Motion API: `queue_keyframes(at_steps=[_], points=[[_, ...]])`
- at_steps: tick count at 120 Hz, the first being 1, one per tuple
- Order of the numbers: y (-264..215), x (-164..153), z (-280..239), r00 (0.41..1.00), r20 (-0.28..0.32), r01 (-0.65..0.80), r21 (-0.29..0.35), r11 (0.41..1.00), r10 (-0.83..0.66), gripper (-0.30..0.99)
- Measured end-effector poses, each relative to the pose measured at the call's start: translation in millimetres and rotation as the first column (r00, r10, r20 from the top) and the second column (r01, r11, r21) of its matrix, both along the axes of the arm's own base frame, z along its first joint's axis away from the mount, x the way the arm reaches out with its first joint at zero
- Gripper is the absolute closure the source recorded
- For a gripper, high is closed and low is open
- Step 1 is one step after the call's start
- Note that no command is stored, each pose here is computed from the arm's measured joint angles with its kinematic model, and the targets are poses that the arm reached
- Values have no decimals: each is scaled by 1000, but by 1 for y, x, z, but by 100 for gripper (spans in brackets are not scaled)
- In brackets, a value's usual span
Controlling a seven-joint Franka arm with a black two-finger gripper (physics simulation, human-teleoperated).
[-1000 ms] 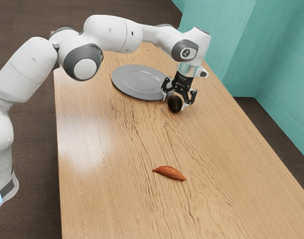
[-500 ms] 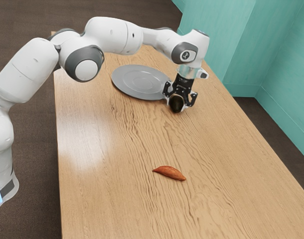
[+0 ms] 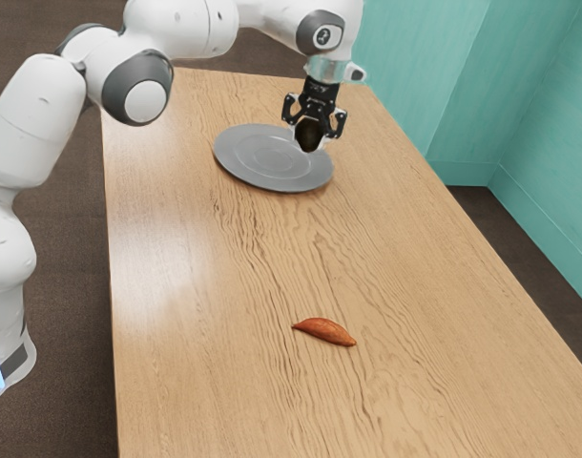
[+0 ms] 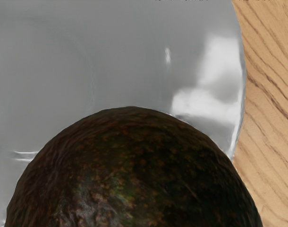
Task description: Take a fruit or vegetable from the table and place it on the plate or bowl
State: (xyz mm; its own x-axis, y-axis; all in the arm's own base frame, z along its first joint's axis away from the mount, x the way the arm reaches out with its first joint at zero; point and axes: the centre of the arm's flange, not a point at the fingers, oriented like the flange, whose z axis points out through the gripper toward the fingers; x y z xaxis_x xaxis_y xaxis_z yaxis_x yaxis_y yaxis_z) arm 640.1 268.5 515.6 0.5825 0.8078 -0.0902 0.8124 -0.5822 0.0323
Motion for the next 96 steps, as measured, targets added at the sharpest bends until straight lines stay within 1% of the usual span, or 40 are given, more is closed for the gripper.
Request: queue_keyframes(at_steps=[8,16,33,47,51,60,69,81,96], points=[[24,-15,-10,999,-33,-26,-15,1000,25,31],[42,-26,-14,998,-54,-41,-25,999,40,33],[71,-47,-14,995,-76,-70,-33,997,67,34],[79,-53,-16,994,-86,-68,-42,997,64,33],[79,-53,-16,994,-87,-63,-44,997,59,31],[73,-50,-17,996,-85,-41,-49,998,37,19],[70,-48,-17,996,-82,-23,-51,998,19,11],[70,-48,-16,997,-77,-9,-52,999,5,5],[70,-47,-15,998,-70,6,-53,999,-10,2]])
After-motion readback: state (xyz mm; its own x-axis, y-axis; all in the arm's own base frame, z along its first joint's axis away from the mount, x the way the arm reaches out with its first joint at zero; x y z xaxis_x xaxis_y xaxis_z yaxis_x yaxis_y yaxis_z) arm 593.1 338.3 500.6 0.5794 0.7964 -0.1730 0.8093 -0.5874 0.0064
